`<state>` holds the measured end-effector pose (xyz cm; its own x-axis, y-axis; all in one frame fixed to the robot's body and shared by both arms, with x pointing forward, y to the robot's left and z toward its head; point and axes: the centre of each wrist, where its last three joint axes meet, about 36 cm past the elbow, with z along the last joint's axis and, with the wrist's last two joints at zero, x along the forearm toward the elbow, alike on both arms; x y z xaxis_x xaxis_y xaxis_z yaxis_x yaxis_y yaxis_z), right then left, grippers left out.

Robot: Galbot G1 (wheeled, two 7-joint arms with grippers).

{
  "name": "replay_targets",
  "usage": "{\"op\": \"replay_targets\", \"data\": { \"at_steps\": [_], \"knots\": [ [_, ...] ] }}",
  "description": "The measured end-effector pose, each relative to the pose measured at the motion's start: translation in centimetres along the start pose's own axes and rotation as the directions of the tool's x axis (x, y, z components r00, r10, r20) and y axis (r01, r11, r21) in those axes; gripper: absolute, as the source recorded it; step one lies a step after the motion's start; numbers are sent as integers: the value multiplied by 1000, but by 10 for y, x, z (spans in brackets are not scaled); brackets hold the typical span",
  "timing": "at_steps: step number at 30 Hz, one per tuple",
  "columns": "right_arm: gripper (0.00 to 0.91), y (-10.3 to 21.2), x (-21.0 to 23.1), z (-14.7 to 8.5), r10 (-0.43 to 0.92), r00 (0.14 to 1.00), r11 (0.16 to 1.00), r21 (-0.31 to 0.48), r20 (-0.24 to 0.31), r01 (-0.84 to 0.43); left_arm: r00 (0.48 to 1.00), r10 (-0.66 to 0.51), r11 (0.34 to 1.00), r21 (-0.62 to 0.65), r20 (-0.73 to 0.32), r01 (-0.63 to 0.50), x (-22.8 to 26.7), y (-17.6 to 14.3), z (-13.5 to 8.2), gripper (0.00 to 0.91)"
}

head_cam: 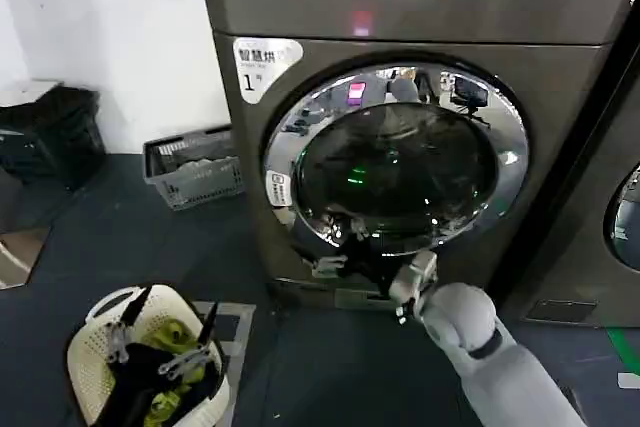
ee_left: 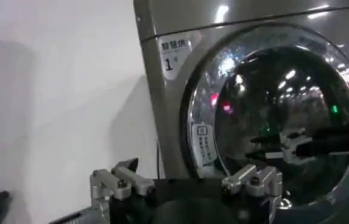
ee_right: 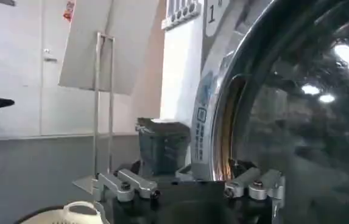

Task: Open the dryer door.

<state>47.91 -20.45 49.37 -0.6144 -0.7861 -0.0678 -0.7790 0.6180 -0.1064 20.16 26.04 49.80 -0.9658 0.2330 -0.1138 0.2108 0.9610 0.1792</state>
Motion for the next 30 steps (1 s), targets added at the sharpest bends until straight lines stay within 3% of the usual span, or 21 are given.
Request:
{"op": "replay_targets", "data": {
  "at_steps": [8, 16, 30],
  "knots": [
    [907, -16, -23, 15, -34, 999, 999, -13, -27, 34, 1000, 0, 1000, 0, 1, 0, 1, -1, -2, 907],
    [907, -34, -39, 16, -41, 998, 999, -9, -42, 41, 1000, -1, 1000, -1, -1, 1, 1, -1, -2, 907],
    [907, -38, -71, 13, -98, 994, 995, -13, -43, 97, 1000, -2, 1000, 2, -8, 2, 1, -1, 1, 907]
  ]
}}
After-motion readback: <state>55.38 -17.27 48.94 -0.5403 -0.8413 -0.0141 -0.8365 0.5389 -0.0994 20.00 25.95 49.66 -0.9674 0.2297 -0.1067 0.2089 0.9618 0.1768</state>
